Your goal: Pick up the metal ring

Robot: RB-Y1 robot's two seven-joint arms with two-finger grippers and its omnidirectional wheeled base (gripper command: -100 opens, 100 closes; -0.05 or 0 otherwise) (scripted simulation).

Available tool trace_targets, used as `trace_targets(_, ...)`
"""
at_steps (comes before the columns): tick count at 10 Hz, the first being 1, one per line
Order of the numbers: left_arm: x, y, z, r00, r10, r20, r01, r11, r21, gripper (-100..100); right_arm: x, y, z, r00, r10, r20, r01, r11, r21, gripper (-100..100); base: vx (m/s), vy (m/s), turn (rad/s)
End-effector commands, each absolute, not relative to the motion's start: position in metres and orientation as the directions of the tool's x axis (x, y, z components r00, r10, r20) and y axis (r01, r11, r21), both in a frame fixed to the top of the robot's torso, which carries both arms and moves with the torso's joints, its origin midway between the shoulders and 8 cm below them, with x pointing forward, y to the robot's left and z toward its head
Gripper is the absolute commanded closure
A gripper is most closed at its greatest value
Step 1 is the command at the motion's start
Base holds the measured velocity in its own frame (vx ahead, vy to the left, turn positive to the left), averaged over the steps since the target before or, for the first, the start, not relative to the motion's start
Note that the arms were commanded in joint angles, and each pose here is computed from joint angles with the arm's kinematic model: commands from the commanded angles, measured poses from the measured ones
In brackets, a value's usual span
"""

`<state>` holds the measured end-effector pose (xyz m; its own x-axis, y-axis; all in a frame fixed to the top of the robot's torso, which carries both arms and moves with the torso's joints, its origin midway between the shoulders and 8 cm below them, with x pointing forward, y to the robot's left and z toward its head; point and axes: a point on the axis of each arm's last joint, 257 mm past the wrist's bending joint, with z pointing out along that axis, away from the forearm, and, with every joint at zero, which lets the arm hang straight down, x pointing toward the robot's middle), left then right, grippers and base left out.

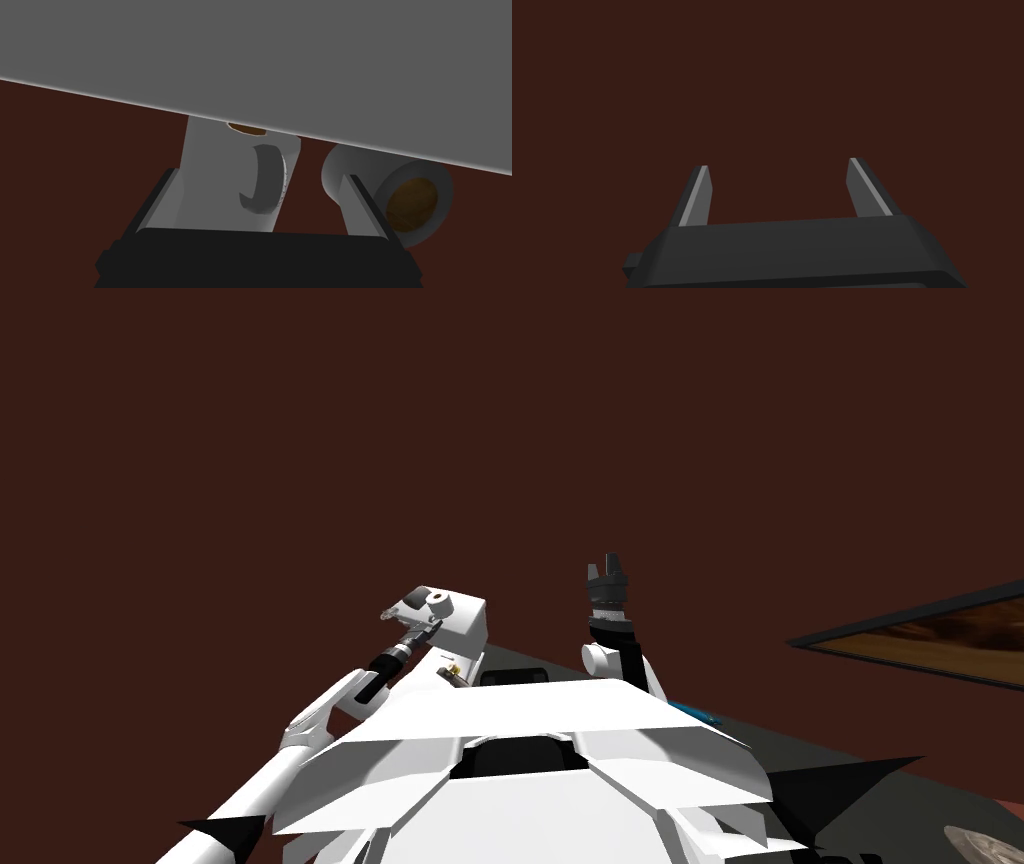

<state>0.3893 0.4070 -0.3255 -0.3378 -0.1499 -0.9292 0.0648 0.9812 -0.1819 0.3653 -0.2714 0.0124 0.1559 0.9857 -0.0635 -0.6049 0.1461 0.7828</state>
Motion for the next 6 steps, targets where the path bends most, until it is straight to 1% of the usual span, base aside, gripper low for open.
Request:
trace_targets(1, 0.387, 0.419, -0.33, -0.344, -0.148, -0.927, 0.059, 0.982, -0.179, -100, 0.365, -0.271, 0.012, 0.156, 0.986, -0.063, -0.605, 0.146, 0.783, 0, 0.004, -0.063, -0.042)
trace_targets(2, 0.393, 0.429, -0.321, -0.325, -0.142, -0.935, 0.069, 0.983, -0.173, -100, 0.365, -0.271, 0.012, 0.156, 0.986, -0.063, -0.605, 0.146, 0.783, 0, 0.009, -0.084, -0.075)
trace_targets(3, 0.387, 0.437, -0.331, -0.342, -0.144, -0.929, 0.056, 0.983, -0.173, -100, 0.365, -0.271, 0.012, 0.156, 0.986, -0.063, -0.605, 0.146, 0.783, 0, 0.005, -0.074, -0.043)
trace_targets(6, 0.389, 0.469, -0.324, -0.324, -0.138, -0.936, 0.053, 0.985, -0.164, -100, 0.365, -0.271, 0.012, 0.156, 0.986, -0.063, -0.605, 0.146, 0.783, 0, 0.003, -0.088, -0.073)
